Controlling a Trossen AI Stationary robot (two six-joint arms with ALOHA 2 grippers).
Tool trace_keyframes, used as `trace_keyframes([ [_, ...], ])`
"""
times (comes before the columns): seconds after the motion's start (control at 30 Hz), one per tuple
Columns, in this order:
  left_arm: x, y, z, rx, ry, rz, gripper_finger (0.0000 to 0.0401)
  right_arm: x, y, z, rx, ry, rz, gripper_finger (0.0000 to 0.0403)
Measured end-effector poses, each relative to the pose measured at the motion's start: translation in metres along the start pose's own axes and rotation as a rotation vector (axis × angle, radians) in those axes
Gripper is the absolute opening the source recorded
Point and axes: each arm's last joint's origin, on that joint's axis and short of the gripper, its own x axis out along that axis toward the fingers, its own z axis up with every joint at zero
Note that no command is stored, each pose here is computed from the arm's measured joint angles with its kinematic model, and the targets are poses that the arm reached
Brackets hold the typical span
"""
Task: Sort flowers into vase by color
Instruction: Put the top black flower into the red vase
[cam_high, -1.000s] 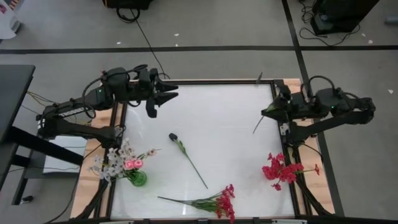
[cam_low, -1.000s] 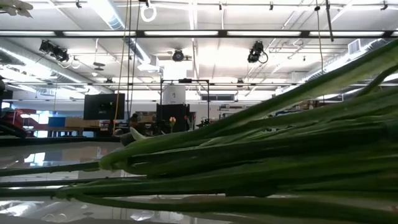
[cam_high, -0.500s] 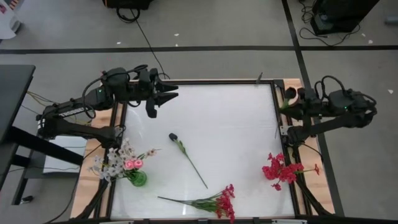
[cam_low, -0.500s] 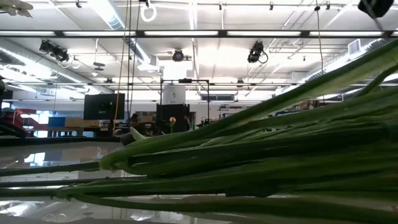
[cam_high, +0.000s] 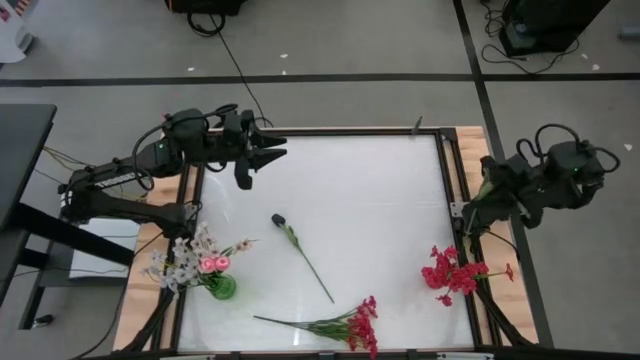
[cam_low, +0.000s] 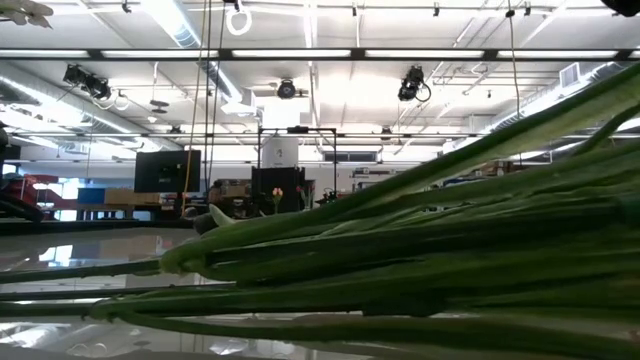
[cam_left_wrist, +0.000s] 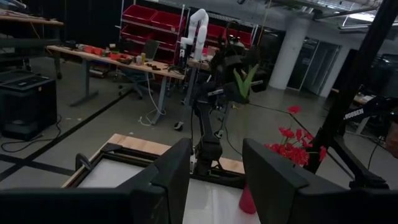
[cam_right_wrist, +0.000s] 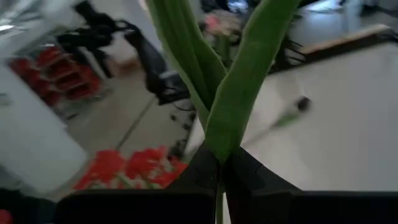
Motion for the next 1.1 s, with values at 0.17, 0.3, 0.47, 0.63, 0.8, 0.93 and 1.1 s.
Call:
trace_keyframes([
  [0.17, 0.0, 0.0, 0.0, 0.0, 0.0, 0.0, 0.0153, 0.013, -0.003, -0.006, -0.06, -0.047, 0.083, 0.0016],
  [0.3, 0.0, 0.0, 0.0, 0.001, -0.002, 0.0, 0.0153, 0.025, -0.013, -0.024, -0.055, -0.032, 0.088, 0.0016],
  [0.47, 0.0, 0.0, 0.0, 0.0, -0.003, 0.0, 0.0153, 0.034, -0.02, -0.041, -0.016, -0.027, 0.174, 0.0016],
  [0.63, 0.0, 0.0, 0.0, 0.001, -0.003, 0.0, 0.0153, 0.035, -0.021, -0.046, -0.001, -0.047, 0.211, 0.0016],
  [0.8, 0.0, 0.0, 0.0, 0.0, -0.003, 0.0, 0.0153, 0.036, -0.02, -0.046, 0.023, -0.041, 0.243, 0.0016],
  [0.93, 0.0, 0.0, 0.0, 0.0, -0.003, 0.0, 0.0153, 0.037, -0.021, -0.046, -0.008, -0.053, 0.222, 0.0016],
  [1.1, 0.0, 0.0, 0.0, 0.0, -0.003, -0.001, 0.0153, 0.043, -0.024, -0.05, -0.013, -0.038, 0.23, 0.0015],
])
